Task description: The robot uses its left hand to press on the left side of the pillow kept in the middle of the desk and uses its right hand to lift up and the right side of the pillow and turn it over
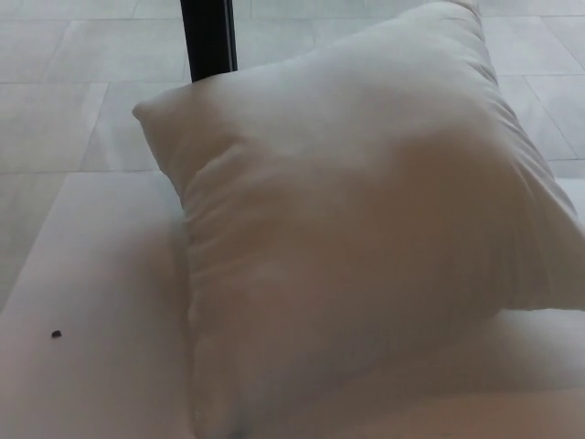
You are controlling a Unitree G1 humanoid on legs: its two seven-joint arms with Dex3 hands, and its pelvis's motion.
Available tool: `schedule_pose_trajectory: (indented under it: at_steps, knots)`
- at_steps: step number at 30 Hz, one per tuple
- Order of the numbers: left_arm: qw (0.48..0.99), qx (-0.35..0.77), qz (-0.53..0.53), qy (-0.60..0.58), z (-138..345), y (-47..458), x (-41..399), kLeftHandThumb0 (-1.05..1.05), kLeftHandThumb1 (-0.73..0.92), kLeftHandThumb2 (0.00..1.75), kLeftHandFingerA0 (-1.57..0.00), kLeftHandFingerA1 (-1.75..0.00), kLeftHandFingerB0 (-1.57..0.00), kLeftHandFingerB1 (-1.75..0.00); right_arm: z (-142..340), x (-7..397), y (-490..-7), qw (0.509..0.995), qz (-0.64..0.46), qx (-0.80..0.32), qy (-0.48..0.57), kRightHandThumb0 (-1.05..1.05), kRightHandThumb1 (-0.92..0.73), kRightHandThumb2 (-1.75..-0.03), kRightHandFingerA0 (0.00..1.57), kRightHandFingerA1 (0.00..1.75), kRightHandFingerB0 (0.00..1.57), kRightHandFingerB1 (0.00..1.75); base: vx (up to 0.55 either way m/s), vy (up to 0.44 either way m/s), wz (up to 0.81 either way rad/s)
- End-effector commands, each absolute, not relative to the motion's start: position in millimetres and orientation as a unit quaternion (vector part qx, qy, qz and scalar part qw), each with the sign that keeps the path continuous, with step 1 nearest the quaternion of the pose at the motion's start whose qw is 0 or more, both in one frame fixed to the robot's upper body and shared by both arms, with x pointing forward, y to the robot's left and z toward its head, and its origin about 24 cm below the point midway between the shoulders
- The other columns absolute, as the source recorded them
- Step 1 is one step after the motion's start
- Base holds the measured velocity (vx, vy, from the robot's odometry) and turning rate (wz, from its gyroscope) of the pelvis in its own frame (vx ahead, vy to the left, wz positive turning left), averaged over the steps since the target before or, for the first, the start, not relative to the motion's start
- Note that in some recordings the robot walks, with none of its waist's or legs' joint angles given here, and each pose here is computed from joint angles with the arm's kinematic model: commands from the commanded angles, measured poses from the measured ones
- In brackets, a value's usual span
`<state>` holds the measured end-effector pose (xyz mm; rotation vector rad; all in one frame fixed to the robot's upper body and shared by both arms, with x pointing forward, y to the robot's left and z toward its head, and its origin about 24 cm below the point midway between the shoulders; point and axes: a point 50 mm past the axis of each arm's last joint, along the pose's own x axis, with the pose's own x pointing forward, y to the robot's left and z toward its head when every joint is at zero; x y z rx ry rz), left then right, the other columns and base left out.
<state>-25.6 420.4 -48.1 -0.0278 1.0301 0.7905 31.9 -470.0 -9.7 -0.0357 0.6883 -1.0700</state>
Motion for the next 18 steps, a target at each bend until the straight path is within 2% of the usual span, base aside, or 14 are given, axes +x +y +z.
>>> schedule_pose_trajectory:
  at_steps: [1, 2, 3, 4, 5, 6, 7, 10, 12, 14, 15, 16, 17, 18]
  knots:
    - [0.807, 0.004, 0.361, 0.468, -42.6, 426.1, -19.9, -0.60, 0.48, 0.55, -0.61, -1.17, -0.15, -0.70, 0.9, 32.7, -476.1, 0.815, -0.493, -0.046, 0.301, -0.66, -0.62, -0.59, 0.95, 1.47, 0.29, 0.40, 0.00, 0.000, 0.00]
    - [0.806, 0.012, 0.360, 0.469, -42.6, 425.5, -19.8, -0.63, 0.38, 0.77, -0.78, -1.10, -0.17, -0.65, 0.6, 32.7, -476.2, 0.814, -0.495, -0.045, 0.300, -0.79, -0.51, -0.87, 1.01, 1.37, 0.26, 0.50, 0.00, 0.000, 0.00]
    - [0.806, 0.012, 0.360, 0.469, -42.6, 425.5, -19.8, -0.63, 0.38, 0.77, -0.78, -1.10, -0.17, -0.65, 0.6, 32.7, -476.2, 0.814, -0.495, -0.045, 0.300, -0.79, -0.51, -0.87, 1.01, 1.37, 0.26, 0.50, 0.00, 0.000, 0.00]
    - [0.804, -0.001, 0.364, 0.471, -43.4, 424.5, -24.4, -0.60, 0.38, 0.75, -0.78, -1.09, -0.18, -0.64, 0.9, 33.5, -476.9, 0.814, -0.493, -0.052, 0.303, -0.67, -0.55, -0.61, 0.92, 1.44, 0.31, 0.41, 0.00, 0.000, 0.00]
    - [0.806, 0.004, 0.357, 0.472, -42.9, 424.2, -25.4, -0.62, 0.39, 0.76, -0.76, -1.08, -0.18, -0.64, 1.2, 33.9, -476.8, 0.815, -0.489, -0.059, 0.305, -0.68, -0.58, -0.62, 0.93, 1.47, 0.31, 0.41, 0.00, 0.000, 0.00]
    - [0.807, 0.002, 0.357, 0.471, -42.5, 423.8, -25.4, -0.59, 0.49, 0.55, -0.62, -1.13, -0.16, -0.68, 1.5, 34.3, -476.6, 0.817, -0.487, -0.059, 0.304, -0.76, -0.49, -0.88, 1.13, 1.47, 0.30, 0.52, 0.00, 0.000, 0.00]
    - [0.808, -0.005, 0.358, 0.467, -42.3, 423.4, -26.0, -0.63, 0.38, 0.77, -0.55, -0.96, -0.17, -0.64, 1.8, 34.5, -476.5, 0.819, -0.485, -0.058, 0.301, -0.64, -0.58, -0.63, 0.95, 1.64, 0.31, 0.41, 0.00, 0.000, 0.00]
    - [0.811, 0.006, 0.346, 0.472, -41.5, 423.2, -25.5, -0.66, 0.39, 0.78, -0.55, -1.00, -0.18, -0.65, 2.1, 35.5, -476.2, 0.822, -0.475, -0.070, 0.307, -0.68, -0.60, -0.64, 0.91, 1.70, 0.29, 0.41, 0.00, 0.000, 0.00]
    - [0.810, 0.009, 0.345, 0.474, -41.4, 423.1, -25.4, -0.61, 0.51, 0.56, -0.42, -1.02, -0.16, -0.70, 1.9, 35.3, -476.1, 0.821, -0.471, -0.080, 0.313, -0.74, -0.63, -0.64, 0.93, 1.60, 0.30, 0.41, 0.00, 0.000, 0.00]
    - [0.811, 0.020, 0.338, 0.477, -41.2, 422.6, -26.1, -0.64, 0.53, 0.56, -0.39, -0.96, -0.16, -0.70, 1.4, 34.4, -475.7, 0.820, -0.466, -0.092, 0.318, -0.74, -0.64, -0.64, 0.95, 1.60, 0.30, 0.40, 0.00, 0.000, 0.00]
    - [0.810, 0.011, 0.347, 0.472, -41.5, 422.1, -26.1, -0.65, 0.39, 0.79, -0.60, -1.02, -0.18, -0.65, 1.3, 34.6, -476.0, 0.819, -0.471, -0.083, 0.317, -0.75, -0.62, -0.64, 0.93, 1.63, 0.31, 0.40, 0.00, 0.000, 0.00]
    - [0.810, 0.010, 0.348, 0.472, -41.1, 421.7, -27.1, -0.65, 0.39, 0.79, -0.60, -1.02, -0.18, -0.65, 2.1, 35.7, -476.4, 0.820, -0.470, -0.083, 0.316, -0.75, -0.62, -0.64, 0.93, 1.63, 0.31, 0.40, 0.00, 0.000, 0.00]
    - [0.809, 0.007, 0.351, 0.471, -41.5, 421.9, -27.3, -0.62, 0.49, 0.55, -0.55, -0.99, -0.18, -0.68, 1.7, 35.6, -476.0, 0.822, -0.469, -0.082, 0.314, -0.75, -0.64, -0.65, 0.93, 1.50, 0.30, 0.39, 0.00, 0.000, 0.00]
    - [0.809, 0.007, 0.351, 0.471, -41.5, 421.9, -27.3, -0.62, 0.49, 0.55, -0.55, -0.99, -0.18, -0.68, 1.7, 35.6, -476.0, 0.822, -0.469, -0.082, 0.314, -0.75, -0.64, -0.65, 0.93, 1.50, 0.30, 0.39, 0.00, 0.000, 0.00]
